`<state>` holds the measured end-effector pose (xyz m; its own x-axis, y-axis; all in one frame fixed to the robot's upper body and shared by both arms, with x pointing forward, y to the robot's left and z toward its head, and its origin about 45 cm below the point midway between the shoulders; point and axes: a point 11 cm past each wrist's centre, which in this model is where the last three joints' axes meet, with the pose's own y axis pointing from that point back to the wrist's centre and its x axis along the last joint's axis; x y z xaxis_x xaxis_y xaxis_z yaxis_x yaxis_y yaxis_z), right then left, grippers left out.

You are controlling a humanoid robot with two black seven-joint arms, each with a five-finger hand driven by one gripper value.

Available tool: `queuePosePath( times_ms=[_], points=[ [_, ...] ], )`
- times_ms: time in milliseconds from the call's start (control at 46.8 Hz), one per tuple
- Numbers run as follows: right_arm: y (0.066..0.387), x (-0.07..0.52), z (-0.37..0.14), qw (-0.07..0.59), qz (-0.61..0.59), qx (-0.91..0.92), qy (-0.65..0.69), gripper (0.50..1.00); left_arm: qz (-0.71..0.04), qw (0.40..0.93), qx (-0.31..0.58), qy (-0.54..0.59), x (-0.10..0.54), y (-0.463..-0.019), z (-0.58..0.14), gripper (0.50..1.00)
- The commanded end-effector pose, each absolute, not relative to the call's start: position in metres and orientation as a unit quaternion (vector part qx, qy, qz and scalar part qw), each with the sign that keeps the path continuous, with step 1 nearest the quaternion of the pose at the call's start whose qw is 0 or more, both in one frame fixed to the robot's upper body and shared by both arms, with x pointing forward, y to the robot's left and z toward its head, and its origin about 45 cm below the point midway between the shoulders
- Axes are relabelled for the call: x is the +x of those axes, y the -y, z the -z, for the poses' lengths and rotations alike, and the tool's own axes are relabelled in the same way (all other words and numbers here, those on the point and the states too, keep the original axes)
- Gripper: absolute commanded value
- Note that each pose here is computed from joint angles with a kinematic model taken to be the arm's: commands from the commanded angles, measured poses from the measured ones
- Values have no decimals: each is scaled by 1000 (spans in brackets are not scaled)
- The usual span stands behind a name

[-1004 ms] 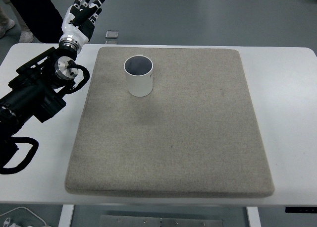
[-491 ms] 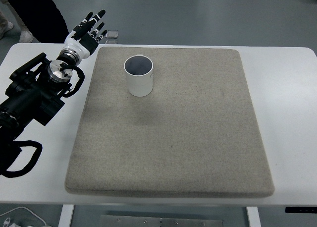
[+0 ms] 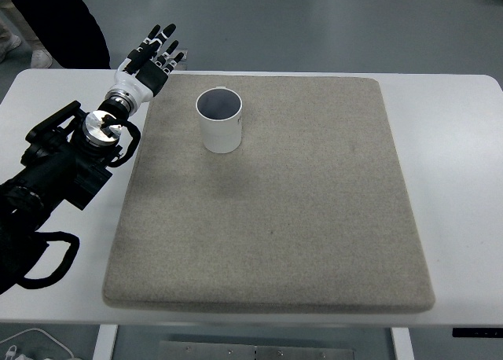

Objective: Upright white cup

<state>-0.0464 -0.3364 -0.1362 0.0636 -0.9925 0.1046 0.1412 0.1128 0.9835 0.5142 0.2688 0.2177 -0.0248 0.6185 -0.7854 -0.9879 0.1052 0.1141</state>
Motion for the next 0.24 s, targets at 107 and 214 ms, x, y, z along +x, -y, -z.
queuePosePath(
  times_ms=[107, 214],
  points=[
    [336, -46, 136, 575, 493, 448, 475, 930, -612, 646, -272, -366, 515, -265, -221, 994],
    [336, -46, 136, 575, 493, 448, 475, 930, -613, 646, -272, -366, 515, -265, -220, 994]
  ],
)
